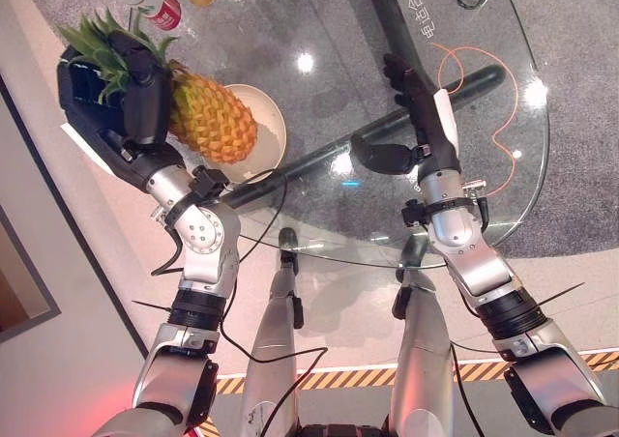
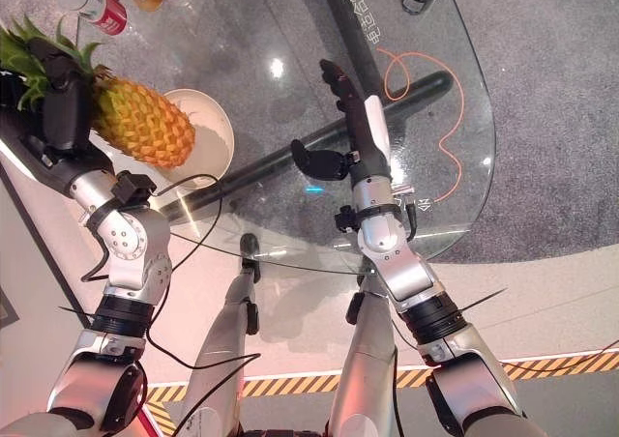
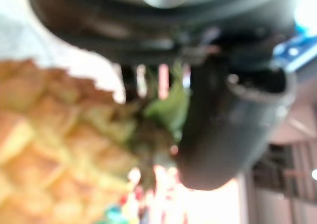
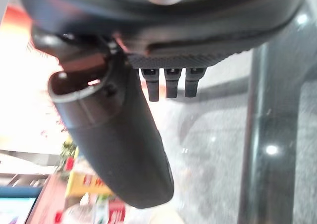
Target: Pick up the fruit to the plate
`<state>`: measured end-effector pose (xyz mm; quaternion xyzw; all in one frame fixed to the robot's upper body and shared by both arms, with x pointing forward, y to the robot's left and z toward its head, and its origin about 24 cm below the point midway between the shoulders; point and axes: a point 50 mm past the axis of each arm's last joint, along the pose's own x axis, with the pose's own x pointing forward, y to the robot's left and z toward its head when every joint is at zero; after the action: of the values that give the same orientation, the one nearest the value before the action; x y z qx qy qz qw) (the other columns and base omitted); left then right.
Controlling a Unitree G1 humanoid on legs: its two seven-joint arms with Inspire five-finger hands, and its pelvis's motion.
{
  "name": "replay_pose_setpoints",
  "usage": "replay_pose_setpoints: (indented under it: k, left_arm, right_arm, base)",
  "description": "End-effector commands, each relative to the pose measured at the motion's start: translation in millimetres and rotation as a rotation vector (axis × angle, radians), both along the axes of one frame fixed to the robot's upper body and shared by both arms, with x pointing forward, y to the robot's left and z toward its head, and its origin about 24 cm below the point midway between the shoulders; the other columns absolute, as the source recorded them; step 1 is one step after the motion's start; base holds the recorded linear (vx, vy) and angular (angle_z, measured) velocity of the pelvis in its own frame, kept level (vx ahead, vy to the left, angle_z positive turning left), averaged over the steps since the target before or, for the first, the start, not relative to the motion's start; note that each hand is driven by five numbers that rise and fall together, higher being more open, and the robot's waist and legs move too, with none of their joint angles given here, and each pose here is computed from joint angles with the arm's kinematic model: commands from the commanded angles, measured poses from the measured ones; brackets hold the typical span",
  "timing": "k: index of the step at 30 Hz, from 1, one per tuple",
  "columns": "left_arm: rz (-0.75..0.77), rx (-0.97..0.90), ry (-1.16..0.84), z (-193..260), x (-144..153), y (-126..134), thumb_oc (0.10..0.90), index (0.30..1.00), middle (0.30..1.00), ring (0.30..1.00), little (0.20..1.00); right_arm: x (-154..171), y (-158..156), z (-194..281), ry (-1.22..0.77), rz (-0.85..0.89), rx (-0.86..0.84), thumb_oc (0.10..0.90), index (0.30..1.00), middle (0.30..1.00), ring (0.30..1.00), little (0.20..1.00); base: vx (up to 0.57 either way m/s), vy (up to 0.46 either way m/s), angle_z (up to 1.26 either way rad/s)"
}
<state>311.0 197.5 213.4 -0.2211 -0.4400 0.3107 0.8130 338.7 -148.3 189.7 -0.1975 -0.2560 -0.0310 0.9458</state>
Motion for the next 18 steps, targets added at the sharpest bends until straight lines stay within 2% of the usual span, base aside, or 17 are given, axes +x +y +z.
replay_pose_setpoints:
  k: [1,8,18]
  left_arm:
    - [0.172,0.088,-0.414,68,-29,14,0.100,0.300,0.300,0.300,0.200]
    - [0.323,0.125,-0.428,70,-26,16,0.100,0.300,0.300,0.300,0.200]
    - [0.406,0.186,-0.423,75,-18,23,0.100,0.300,0.300,0.300,0.200]
  right_arm:
    - [-11,-9,33,-0.213,-0.010,0.171,0.800,0.900,0.900,0.900,0.900]
    - [-7,-48,18,-0.214,-0.228,0.270,0.800,0.900,0.900,0.900,0.900]
    - [-8,-98,1,-0.237,-0.588,0.373,0.800,0.900,0.900,0.900,0.900]
  base:
    - [0.00,0.000,0.00]
    - [0.00,0.000,0.00]
    - [0.00,-0.001,0.00]
